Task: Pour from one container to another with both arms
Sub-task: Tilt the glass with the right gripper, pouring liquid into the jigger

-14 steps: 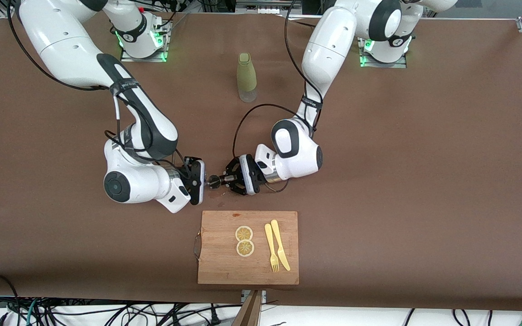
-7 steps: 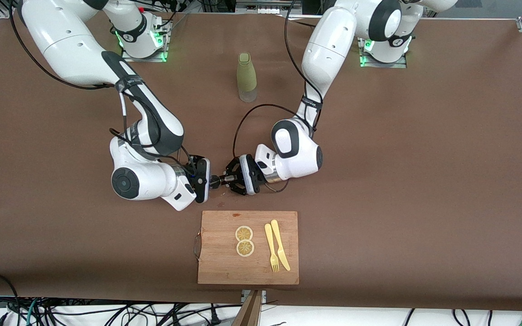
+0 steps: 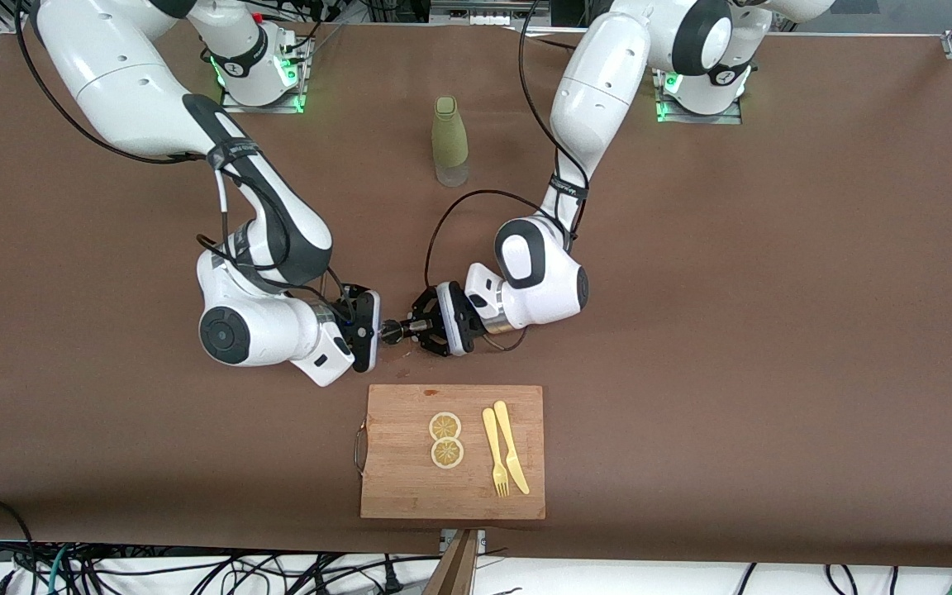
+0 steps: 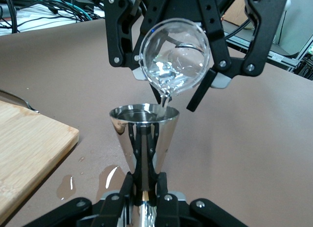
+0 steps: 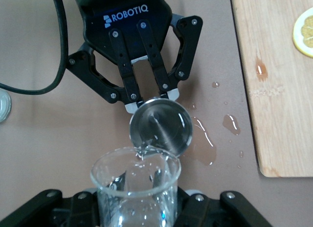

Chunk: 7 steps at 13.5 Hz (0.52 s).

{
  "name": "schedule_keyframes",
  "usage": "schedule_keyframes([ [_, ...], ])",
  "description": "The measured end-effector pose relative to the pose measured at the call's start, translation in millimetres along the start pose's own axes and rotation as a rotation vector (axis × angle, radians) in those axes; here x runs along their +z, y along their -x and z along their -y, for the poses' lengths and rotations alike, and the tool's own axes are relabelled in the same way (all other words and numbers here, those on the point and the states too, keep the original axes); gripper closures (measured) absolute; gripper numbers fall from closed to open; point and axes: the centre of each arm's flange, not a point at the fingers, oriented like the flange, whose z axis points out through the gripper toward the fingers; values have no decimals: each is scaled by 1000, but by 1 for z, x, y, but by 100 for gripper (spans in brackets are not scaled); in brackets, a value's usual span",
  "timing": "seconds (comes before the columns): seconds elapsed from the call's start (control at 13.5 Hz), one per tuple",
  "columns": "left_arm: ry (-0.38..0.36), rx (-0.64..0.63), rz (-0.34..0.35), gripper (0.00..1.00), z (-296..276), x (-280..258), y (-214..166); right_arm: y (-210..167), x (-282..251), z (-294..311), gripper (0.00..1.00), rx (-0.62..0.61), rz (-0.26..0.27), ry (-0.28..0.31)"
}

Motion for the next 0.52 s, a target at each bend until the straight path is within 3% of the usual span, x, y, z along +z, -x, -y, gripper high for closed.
schedule_keyframes([
  [0.52,5,40,0,79,0,0,0,10,-8,-6,72,-11,-90,-32],
])
